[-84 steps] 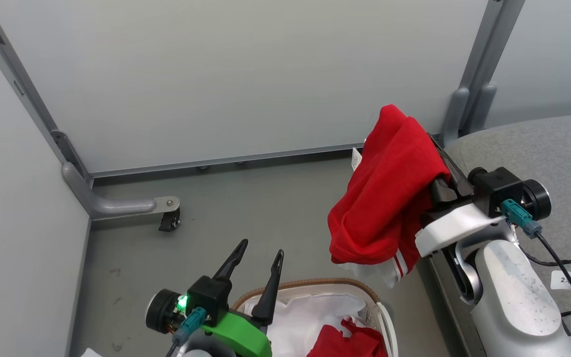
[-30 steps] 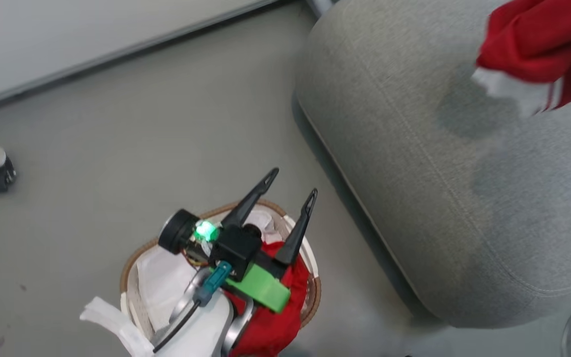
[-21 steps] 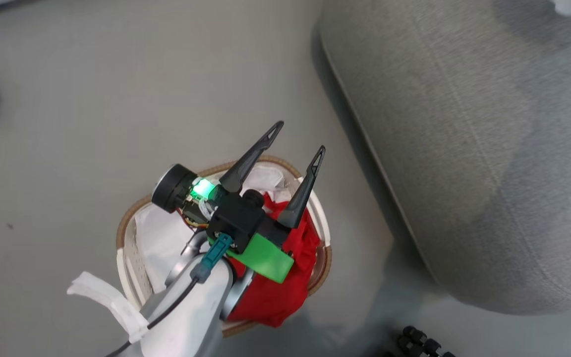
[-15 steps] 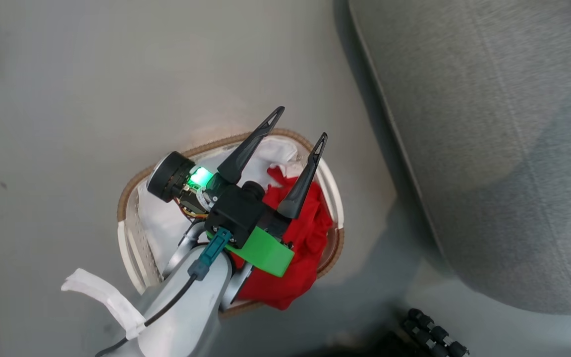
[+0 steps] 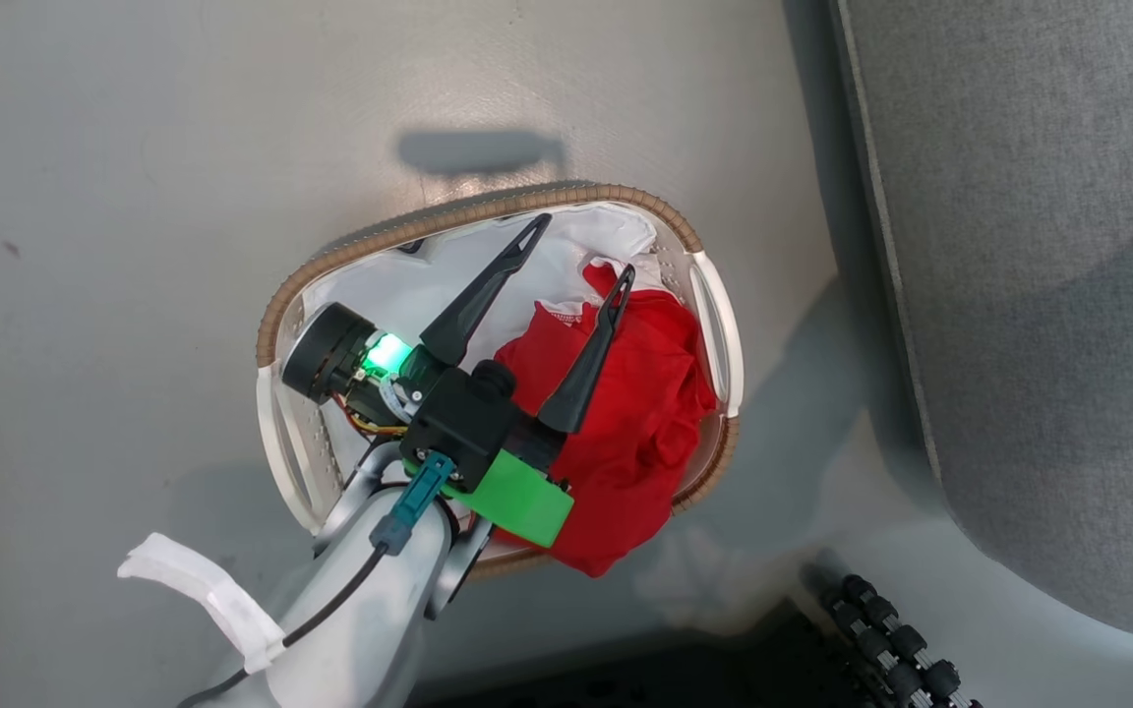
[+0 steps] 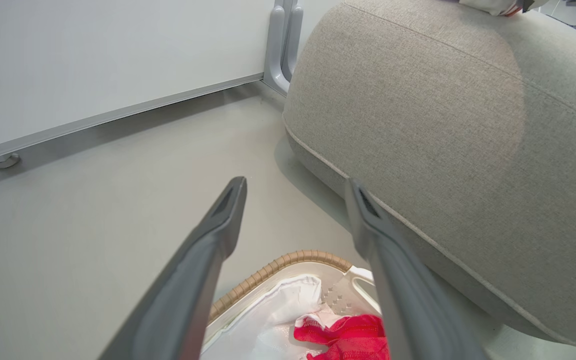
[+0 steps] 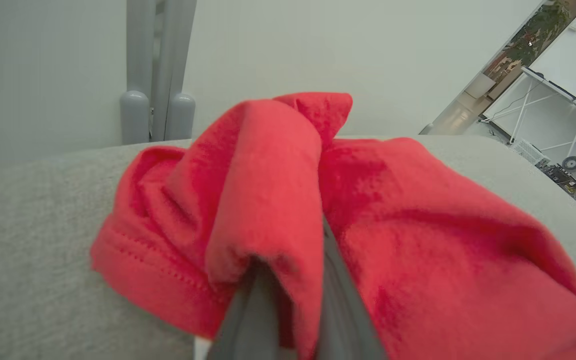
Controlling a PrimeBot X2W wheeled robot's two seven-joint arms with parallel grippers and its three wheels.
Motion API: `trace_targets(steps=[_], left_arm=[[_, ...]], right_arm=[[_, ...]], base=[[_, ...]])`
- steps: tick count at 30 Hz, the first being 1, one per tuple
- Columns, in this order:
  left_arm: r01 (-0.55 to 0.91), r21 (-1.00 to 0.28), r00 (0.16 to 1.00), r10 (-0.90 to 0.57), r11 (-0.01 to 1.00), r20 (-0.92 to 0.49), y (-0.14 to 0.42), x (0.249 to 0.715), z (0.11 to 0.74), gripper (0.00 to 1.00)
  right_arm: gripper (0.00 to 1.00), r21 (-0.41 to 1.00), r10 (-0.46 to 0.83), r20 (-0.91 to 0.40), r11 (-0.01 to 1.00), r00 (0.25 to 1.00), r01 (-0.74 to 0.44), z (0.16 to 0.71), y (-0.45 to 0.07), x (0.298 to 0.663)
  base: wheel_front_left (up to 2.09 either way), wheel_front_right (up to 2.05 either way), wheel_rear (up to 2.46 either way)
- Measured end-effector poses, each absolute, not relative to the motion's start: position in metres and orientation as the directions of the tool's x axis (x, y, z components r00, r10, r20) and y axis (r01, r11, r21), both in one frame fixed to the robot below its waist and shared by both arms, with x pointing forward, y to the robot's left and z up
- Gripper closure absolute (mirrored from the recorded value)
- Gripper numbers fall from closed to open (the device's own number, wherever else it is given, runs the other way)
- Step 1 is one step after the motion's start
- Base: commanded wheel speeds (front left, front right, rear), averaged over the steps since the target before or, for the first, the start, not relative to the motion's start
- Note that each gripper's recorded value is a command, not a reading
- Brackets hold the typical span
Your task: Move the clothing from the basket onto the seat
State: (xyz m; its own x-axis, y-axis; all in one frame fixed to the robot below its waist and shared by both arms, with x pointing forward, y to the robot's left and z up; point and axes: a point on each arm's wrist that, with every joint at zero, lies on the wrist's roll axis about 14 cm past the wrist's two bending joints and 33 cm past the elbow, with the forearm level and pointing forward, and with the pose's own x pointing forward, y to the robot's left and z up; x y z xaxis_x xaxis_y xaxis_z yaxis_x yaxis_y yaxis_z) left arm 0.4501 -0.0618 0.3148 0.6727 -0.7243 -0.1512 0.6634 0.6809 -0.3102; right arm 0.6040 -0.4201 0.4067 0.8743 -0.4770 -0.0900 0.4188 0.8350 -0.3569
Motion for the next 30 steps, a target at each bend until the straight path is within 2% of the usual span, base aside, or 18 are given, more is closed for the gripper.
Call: trace_targets(steps=[1, 2, 15, 22, 30], left_arm=[[0.664, -0.31, 0.672, -0.725, 0.68, -0.153, -0.062, 0.45, 0.315, 0.0], [0.666, -0.308, 0.669, -0.726, 0.679, -0.155, -0.062, 0.449, 0.314, 0.0], [0.667, -0.274, 0.697, -0.71, 0.692, -0.098, -0.062, 0.453, 0.358, 0.0], [0.618, -0.248, 0.757, -0.65, 0.747, -0.07, -0.045, 0.455, 0.393, 0.0], [0.493, -0.231, 0.855, -0.516, 0.839, -0.049, -0.002, 0.446, 0.431, 0.0]], right_arm=[[0.61, -0.352, -0.476, -0.095, 0.838, 0.874, 0.417, 0.405, -0.418, 0.602], [0.0, -0.351, -0.473, -0.1, 0.84, 0.875, 0.414, 0.404, -0.417, 0.6], [0.0, -0.345, -0.44, -0.12, 0.859, 0.89, 0.378, 0.422, -0.404, 0.549], [0.0, -0.322, -0.427, -0.108, 0.87, 0.898, 0.375, 0.449, -0.4, 0.522], [0.0, -0.279, -0.348, -0.05, 0.905, 0.936, 0.322, 0.49, -0.37, 0.515]], base=[[0.0, 0.0, 0.0], [0.0, 0.0, 0.0], [0.0, 0.0, 0.0], [0.0, 0.0, 0.0], [0.0, 0.0, 0.0]])
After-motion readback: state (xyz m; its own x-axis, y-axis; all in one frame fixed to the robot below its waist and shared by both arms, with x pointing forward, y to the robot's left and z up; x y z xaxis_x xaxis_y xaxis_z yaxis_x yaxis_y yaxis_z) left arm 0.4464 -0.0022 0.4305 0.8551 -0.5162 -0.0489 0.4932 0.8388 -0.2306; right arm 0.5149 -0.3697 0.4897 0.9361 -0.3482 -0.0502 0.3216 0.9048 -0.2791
